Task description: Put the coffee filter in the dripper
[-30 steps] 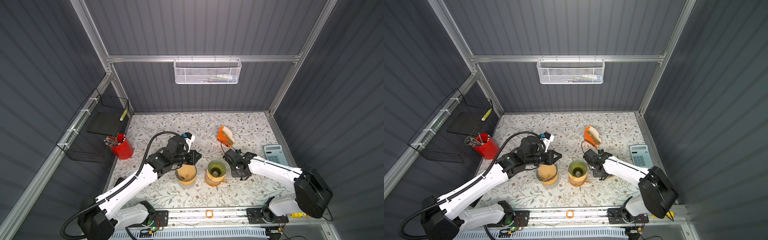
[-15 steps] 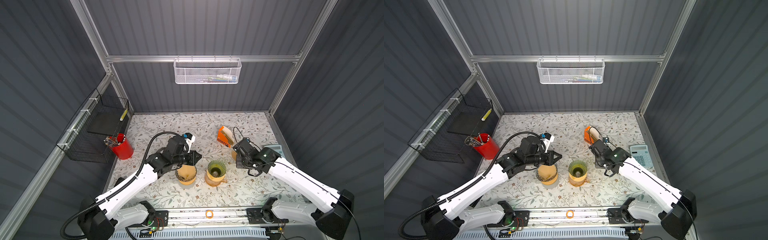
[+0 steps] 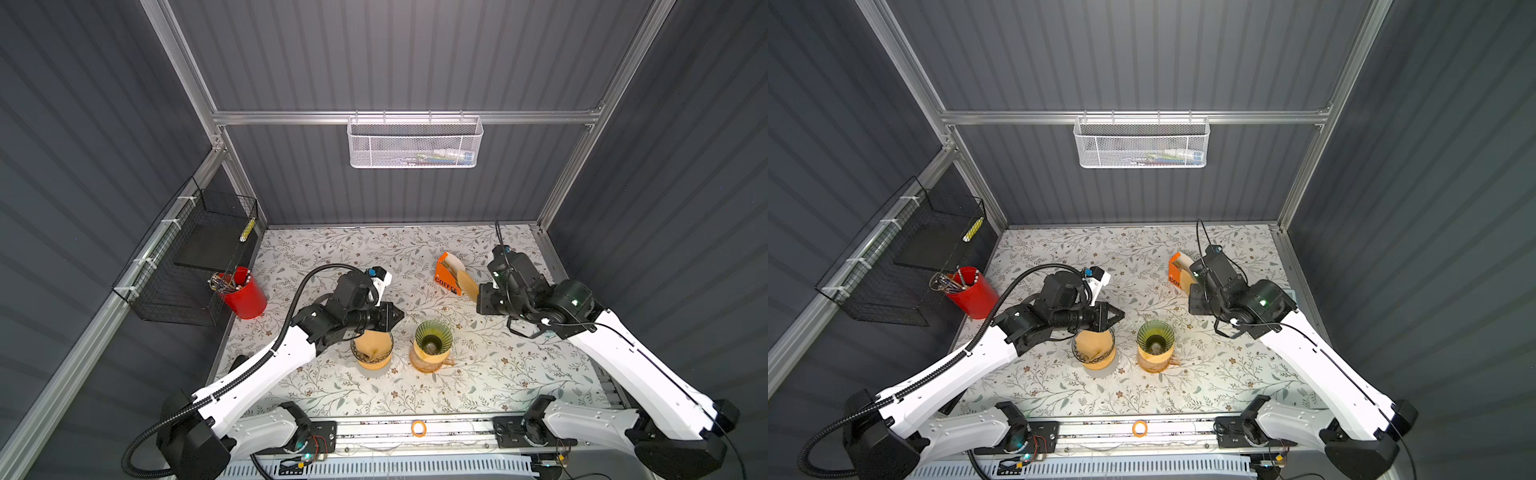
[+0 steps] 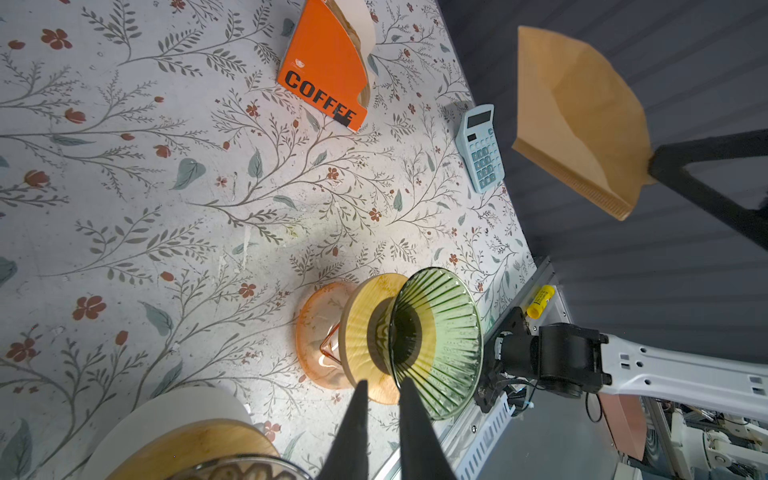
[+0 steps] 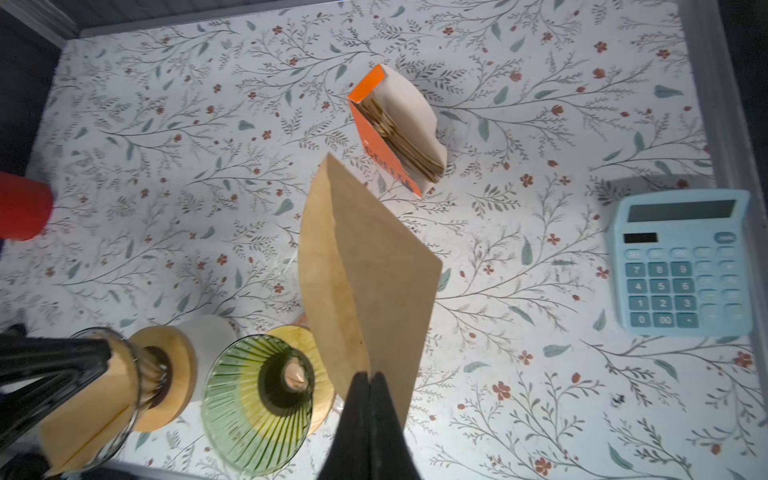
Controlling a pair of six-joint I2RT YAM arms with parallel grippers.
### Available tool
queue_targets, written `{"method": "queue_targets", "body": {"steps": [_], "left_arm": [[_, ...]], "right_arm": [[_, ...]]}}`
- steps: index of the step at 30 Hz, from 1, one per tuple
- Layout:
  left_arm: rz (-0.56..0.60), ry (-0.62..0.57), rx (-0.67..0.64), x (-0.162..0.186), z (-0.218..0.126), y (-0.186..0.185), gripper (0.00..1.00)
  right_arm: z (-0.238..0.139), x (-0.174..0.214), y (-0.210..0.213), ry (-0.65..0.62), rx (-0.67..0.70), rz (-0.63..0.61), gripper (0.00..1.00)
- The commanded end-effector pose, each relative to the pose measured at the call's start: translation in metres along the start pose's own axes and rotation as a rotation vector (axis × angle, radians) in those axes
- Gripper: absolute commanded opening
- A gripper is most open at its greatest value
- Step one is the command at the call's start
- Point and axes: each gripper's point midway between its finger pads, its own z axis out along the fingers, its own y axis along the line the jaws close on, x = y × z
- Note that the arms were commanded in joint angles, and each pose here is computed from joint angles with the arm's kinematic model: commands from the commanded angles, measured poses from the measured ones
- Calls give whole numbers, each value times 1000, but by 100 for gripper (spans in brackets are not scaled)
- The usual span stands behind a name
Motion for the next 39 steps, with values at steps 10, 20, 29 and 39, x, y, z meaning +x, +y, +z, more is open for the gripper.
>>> {"method": "queue_targets", "body": {"steps": [10,20,29,39], "left_arm": [[10,-30,-10,-9,-11,-5,16],[3,-48,-11,-11,-17,-6,16],[11,-57,-20,-12,-24,-6,16],[57,-37,21,-11,-28,-20,17]], "right_arm": [[-21,22,63,73,-238,-71,0],[-19,49,94,120,-332,-82,0],[-6,76,105,180,-374,-50,0],[9,100,99,219,-376,-11,0]]}}
